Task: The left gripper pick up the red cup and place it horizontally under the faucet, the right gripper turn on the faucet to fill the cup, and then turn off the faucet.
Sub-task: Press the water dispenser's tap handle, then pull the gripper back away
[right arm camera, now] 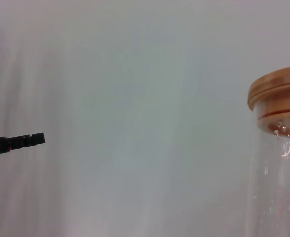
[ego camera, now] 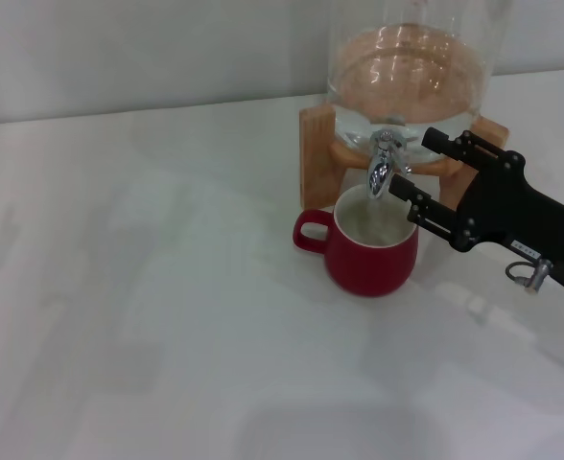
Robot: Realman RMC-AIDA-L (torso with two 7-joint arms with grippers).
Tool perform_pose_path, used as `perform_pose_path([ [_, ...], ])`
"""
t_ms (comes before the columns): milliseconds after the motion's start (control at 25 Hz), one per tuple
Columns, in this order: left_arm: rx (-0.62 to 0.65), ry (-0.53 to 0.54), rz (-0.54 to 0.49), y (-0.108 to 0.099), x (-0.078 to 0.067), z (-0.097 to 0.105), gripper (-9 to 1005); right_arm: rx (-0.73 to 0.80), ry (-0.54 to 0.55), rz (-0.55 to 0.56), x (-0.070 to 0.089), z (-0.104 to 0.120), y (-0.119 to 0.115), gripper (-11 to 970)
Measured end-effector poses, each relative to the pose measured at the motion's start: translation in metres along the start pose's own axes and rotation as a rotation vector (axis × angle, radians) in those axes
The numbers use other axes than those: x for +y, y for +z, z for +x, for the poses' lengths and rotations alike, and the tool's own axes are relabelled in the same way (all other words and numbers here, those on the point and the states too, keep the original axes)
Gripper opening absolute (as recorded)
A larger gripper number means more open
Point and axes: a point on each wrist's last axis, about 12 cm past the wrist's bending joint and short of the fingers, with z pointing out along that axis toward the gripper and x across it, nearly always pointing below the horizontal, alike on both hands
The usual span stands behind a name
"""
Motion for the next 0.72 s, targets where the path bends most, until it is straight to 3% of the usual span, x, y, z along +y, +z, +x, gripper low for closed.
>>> perform_pose_path([
  [720,-0.002,0.000,0.003,0.0019,-0.0006,-0.0001,852,0.002,-0.001,0.001,0.0002,0.0004,-0.0004,623],
])
